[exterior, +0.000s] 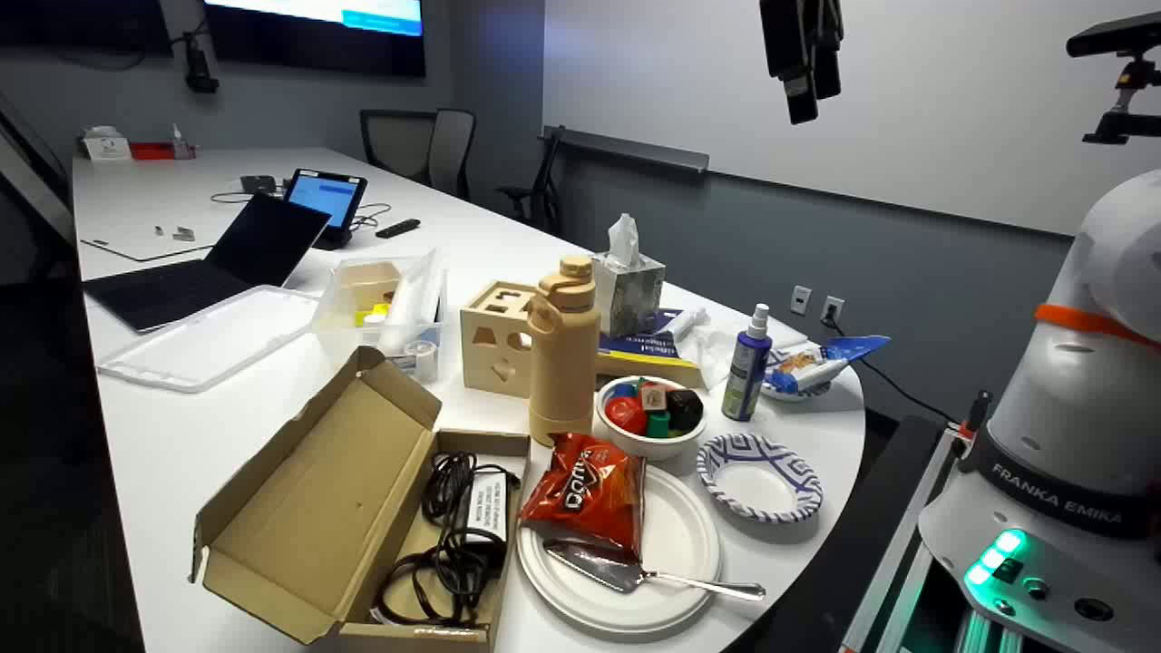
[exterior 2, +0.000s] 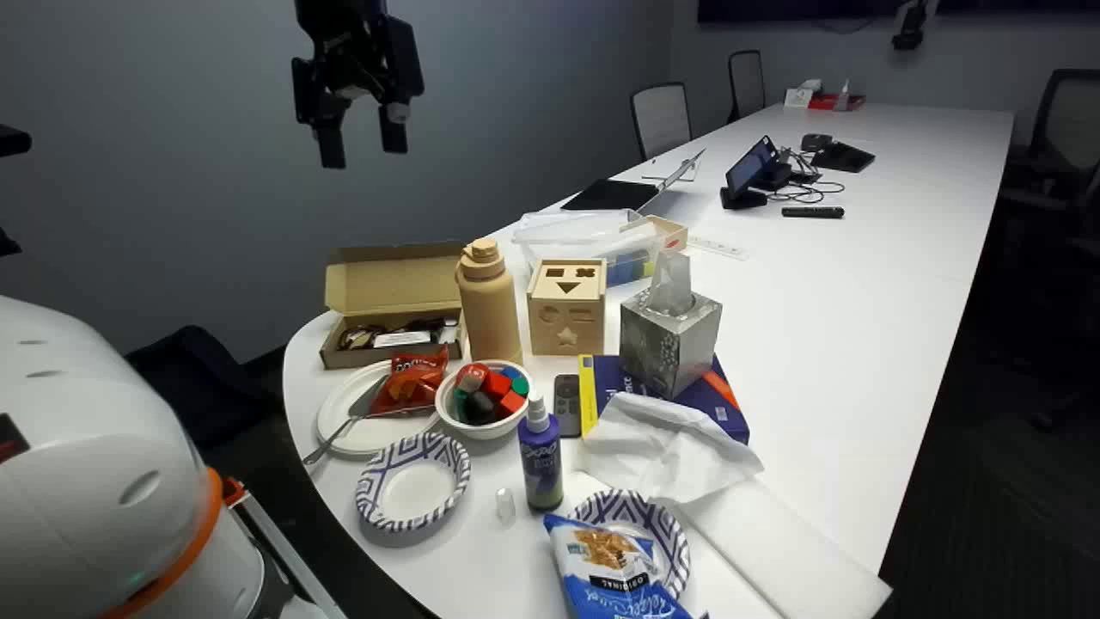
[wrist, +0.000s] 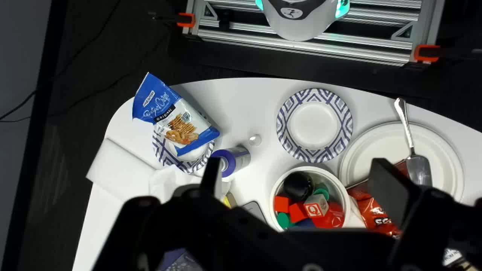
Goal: Clean the plate using the paper towel
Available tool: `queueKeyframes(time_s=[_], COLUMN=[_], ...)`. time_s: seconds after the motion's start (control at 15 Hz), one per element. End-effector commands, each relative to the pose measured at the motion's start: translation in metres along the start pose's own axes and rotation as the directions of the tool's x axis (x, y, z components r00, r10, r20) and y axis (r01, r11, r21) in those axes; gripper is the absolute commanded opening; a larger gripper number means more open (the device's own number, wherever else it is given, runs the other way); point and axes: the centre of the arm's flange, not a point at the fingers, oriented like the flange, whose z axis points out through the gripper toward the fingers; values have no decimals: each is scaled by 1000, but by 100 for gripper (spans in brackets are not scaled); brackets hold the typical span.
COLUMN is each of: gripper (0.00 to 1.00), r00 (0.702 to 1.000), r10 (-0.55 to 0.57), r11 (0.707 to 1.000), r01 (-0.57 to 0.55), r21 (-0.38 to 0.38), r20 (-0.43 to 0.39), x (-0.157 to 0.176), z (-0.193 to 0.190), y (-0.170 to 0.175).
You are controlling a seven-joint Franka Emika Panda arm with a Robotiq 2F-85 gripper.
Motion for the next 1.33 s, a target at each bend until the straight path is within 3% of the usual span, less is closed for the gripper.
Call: queueKeyframes(time_s=[0.0, 0.27, 0.67, 1.0, 1.27], gripper=[100, 100, 100, 100, 100], r00=[1000, 1000, 994, 992, 994], r10=[0, 0, 29, 77, 90], r11=[1000, 1000, 998, 986, 967], r01=[0, 0, -23, -61, -74], r21=[0, 0, 63, 156, 245], r20=[0, -1, -101, -101, -55], x=[0, 0, 77, 144, 165], z=[0, 0, 35, 110, 183], y=[0, 0, 74, 160, 192])
